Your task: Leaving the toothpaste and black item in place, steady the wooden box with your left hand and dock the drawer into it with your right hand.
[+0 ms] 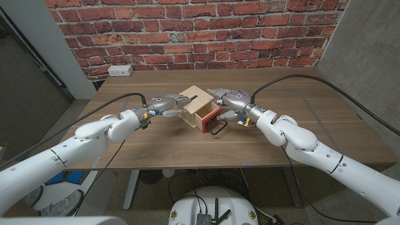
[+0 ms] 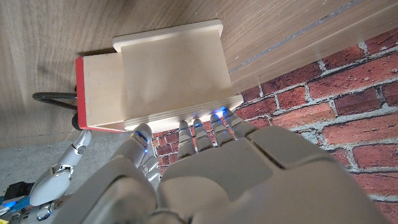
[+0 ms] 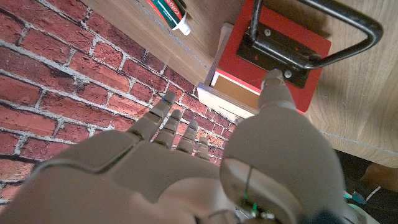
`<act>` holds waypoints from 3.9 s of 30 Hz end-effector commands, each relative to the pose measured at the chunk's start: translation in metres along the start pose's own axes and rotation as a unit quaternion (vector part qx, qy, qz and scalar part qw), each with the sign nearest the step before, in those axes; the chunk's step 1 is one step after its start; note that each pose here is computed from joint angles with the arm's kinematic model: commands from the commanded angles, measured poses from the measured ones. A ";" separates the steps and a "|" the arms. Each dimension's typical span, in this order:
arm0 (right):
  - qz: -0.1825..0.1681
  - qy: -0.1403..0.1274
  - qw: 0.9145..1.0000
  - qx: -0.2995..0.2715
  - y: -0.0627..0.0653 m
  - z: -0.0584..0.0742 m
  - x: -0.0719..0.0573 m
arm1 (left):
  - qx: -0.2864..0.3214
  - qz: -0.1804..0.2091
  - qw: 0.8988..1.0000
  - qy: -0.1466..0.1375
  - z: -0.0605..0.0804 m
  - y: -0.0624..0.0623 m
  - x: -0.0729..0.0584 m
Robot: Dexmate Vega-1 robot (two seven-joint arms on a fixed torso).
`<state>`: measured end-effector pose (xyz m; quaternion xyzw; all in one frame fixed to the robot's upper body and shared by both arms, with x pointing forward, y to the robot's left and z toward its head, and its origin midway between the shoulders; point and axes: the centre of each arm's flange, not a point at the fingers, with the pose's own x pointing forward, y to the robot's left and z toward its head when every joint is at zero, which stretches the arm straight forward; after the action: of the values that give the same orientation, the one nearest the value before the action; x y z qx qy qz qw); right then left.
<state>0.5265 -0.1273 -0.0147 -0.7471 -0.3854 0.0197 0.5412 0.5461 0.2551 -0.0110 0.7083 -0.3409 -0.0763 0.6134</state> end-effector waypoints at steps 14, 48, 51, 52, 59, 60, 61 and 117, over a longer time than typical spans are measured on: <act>-0.033 -0.011 0.998 -0.051 0.008 0.011 0.014 | -0.002 0.000 1.000 -0.001 0.000 -0.001 0.001; -0.069 -0.012 0.995 -0.064 0.004 0.010 0.027 | -0.008 -0.003 1.000 -0.002 0.001 -0.002 0.002; -0.071 -0.011 0.995 -0.063 0.004 0.009 0.028 | -0.008 -0.003 1.000 0.000 0.001 -0.002 0.001; -0.072 -0.011 0.995 -0.063 0.004 0.009 0.028 | -0.008 -0.003 1.000 -0.002 0.001 -0.002 0.000; -0.076 -0.011 0.995 -0.062 0.004 0.008 0.031 | -0.007 -0.003 1.000 -0.001 0.002 -0.002 -0.001; -0.076 -0.012 0.995 -0.062 0.004 0.008 0.031 | -0.008 -0.003 1.000 0.001 0.002 -0.002 -0.001; -0.076 -0.012 0.995 -0.061 0.004 0.008 0.031 | -0.008 -0.004 1.000 0.001 0.002 -0.002 -0.001; -0.104 -0.006 0.994 -0.032 0.016 0.015 0.062 | -0.012 -0.007 1.000 0.000 0.003 -0.004 0.005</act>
<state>0.5675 -0.0858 -0.0061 -0.7229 -0.4625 -0.0454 0.5113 0.5504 0.2496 -0.0138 0.7029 -0.3361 -0.0865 0.6209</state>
